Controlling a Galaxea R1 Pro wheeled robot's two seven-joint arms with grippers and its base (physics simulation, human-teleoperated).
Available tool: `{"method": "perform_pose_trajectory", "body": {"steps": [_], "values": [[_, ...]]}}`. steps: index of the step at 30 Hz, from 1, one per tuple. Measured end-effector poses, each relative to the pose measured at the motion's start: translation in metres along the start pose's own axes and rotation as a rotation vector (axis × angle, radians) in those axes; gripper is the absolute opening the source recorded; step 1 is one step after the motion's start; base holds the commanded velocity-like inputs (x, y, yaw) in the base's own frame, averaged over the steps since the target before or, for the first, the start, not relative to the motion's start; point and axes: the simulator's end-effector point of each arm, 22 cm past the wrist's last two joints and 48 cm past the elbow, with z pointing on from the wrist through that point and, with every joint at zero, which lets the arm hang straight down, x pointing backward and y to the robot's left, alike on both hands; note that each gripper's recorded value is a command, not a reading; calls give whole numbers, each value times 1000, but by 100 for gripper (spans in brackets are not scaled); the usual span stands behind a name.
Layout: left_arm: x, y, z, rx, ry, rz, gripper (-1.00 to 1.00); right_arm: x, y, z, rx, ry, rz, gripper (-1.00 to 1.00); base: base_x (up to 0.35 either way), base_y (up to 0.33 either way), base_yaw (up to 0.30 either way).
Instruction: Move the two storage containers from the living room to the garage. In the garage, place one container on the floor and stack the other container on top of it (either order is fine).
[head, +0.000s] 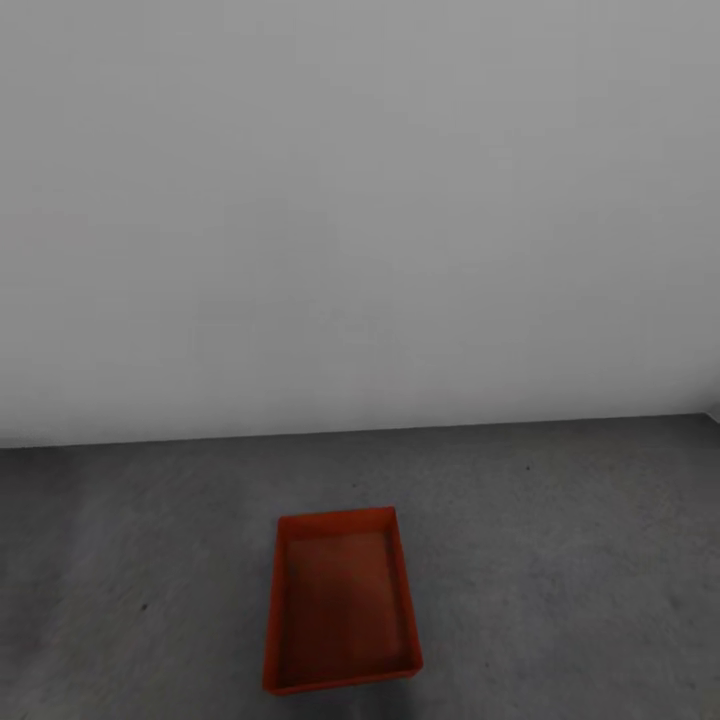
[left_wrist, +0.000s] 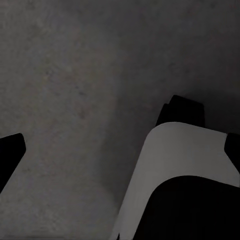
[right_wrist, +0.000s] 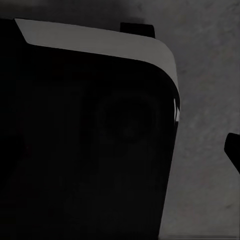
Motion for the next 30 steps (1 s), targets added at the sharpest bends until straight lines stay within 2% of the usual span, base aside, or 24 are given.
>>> {"method": "perform_pose_trajectory", "body": {"steps": [11, 30], "values": [[1, -9, -1, 23, -6, 3, 100, 2, 1, 0, 0, 2, -5, 100, 0, 0, 0], [1, -10, -1, 28, -6, 5, 100, 2, 2, 0, -2, 2, -10, 100, 0, 0, 0]]}}
